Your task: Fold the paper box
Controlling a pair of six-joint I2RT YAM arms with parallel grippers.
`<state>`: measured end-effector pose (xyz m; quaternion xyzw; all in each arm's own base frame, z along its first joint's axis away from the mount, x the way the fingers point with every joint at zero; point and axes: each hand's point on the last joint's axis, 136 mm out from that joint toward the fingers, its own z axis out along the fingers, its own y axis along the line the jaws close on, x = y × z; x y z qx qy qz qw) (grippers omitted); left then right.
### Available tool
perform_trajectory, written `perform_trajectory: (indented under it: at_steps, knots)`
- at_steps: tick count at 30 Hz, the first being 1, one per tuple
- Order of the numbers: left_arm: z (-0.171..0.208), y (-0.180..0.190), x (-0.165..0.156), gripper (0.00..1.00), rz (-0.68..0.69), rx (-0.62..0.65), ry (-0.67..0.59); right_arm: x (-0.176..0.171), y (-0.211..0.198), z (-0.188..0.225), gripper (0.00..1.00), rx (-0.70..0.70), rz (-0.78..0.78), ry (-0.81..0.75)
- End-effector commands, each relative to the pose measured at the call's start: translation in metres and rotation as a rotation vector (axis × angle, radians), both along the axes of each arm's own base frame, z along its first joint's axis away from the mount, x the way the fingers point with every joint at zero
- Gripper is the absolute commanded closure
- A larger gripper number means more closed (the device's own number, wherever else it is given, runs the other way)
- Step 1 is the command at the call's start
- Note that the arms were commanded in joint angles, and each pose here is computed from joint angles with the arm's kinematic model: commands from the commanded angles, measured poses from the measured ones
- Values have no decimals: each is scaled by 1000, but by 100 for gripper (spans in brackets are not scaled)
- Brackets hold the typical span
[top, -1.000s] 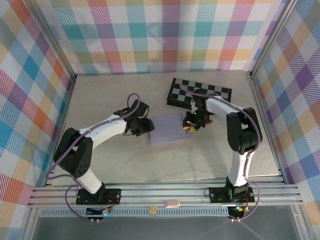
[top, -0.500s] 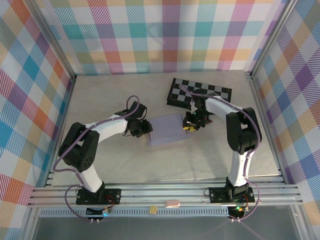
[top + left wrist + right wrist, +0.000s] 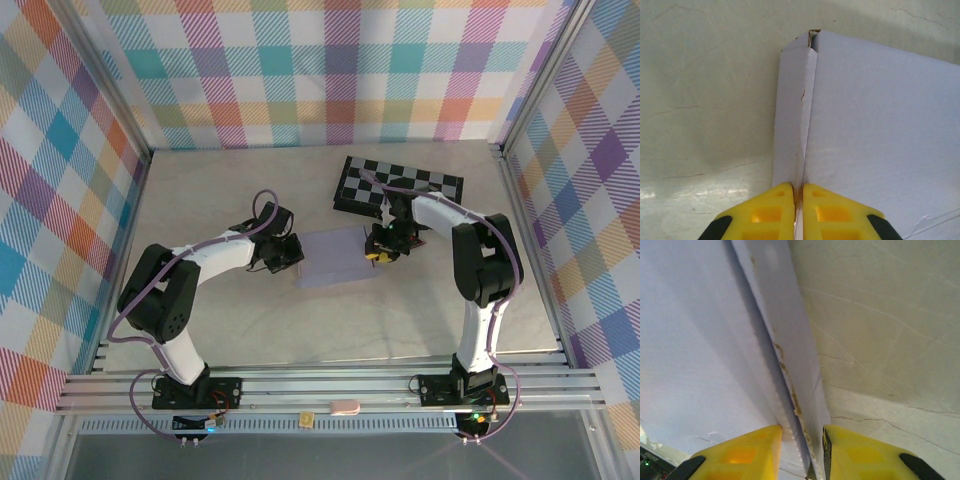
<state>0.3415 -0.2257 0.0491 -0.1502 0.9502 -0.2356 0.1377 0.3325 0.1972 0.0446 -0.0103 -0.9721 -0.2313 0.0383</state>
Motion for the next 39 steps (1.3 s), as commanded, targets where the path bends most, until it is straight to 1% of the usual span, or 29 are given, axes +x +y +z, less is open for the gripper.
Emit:
perform_trajectory:
  at_steps: [1, 4, 7, 8, 10, 13, 15, 17, 19, 24, 31, 35, 38, 39]
  knots:
    - [-29, -2, -17, 92, -25, 16, 84, -9, 15, -4, 70, 82, 57, 28]
    - [-31, -1, -18, 92, -30, 26, 89, -5, 13, 1, 68, 109, 62, 15]
    - [-29, 0, -17, 93, -41, 37, 78, 1, 8, 9, 63, 133, 56, -17]
    - [-32, 4, -23, 93, -46, 59, 105, 4, 6, 12, 61, 148, 52, -32]
    - [-32, 5, -23, 93, -56, 69, 106, 9, 5, 18, 59, 178, 57, -57]
    - [-29, 4, -22, 93, -68, 72, 99, 14, 9, 17, 57, 199, 83, -71]
    - [-28, 3, -21, 93, -73, 73, 96, 15, 10, 9, 57, 199, 91, -53]
    - [-29, 2, -21, 93, -76, 69, 100, 16, 12, 2, 58, 206, 95, -35]
    - [-29, 1, -20, 93, -79, 64, 101, 18, 14, 2, 62, 216, 89, -30]
    - [-30, -2, -18, 93, -77, 53, 99, 21, 24, 9, 71, 266, 61, -27]
    - [-33, -3, -18, 94, -80, 52, 103, 11, 43, 20, 84, 368, 46, 3]
    - [-34, -3, -19, 94, -86, 54, 106, 4, 49, 24, 84, 415, 60, 33]
    - [-35, 1, -21, 95, -100, 76, 109, 3, 43, 23, 82, 375, 79, 18]
    - [-35, 3, -22, 96, -108, 84, 111, 4, 39, 24, 80, 356, 81, 7]
